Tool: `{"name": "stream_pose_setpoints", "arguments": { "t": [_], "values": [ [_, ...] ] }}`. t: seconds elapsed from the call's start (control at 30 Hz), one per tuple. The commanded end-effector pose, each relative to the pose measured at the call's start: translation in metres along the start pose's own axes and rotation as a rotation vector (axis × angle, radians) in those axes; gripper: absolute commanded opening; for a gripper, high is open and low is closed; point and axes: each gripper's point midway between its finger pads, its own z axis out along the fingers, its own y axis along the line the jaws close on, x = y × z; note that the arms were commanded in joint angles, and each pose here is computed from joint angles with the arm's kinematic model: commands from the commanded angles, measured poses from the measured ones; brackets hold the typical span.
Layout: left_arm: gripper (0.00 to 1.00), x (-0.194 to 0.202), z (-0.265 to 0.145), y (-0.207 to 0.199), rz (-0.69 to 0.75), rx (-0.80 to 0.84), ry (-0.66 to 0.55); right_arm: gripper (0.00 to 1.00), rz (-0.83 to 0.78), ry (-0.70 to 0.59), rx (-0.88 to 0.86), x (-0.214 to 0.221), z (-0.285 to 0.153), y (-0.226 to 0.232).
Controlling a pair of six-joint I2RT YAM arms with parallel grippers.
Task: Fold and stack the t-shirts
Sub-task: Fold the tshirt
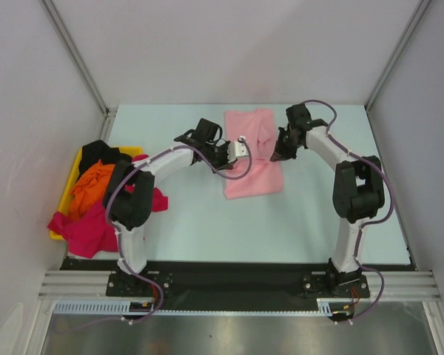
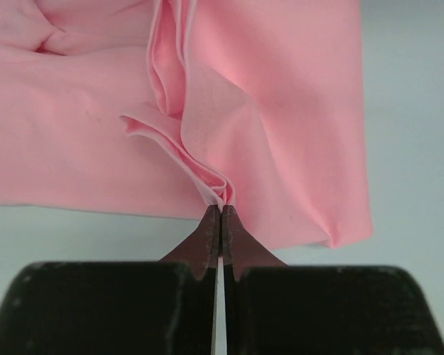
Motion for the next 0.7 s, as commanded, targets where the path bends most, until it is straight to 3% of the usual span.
{"name": "stream_pose_setpoints", "arguments": {
  "t": [0.0,0.17,0.53,0.63,0.67],
  "values": [
    [0.00,-0.022,0.002,0.044,-0.029,-0.082,-0.074,0.00,-0.023,-0.049,-0.026,-0.032,0.007,0.002],
    [0.00,-0.026,0.012,0.079,-0.058,-0.148,-0.088,0.00,-0.014,-0.050,-0.060,-0.045,0.025,0.000],
    [0.02,-0.002,0.035,0.101,-0.131,-0.198,-0.013,0.01,0.030,-0.113,-0.101,-0.078,0.042,-0.001],
    [0.21,-0.002,0.035,0.110,-0.155,-0.224,0.006,0.33,0.074,-0.104,-0.080,-0.078,0.049,-0.012],
    [0.41,-0.003,0.035,0.116,-0.160,-0.249,0.004,0.43,0.096,-0.117,-0.067,-0.083,0.048,-0.017]
  ]
}}
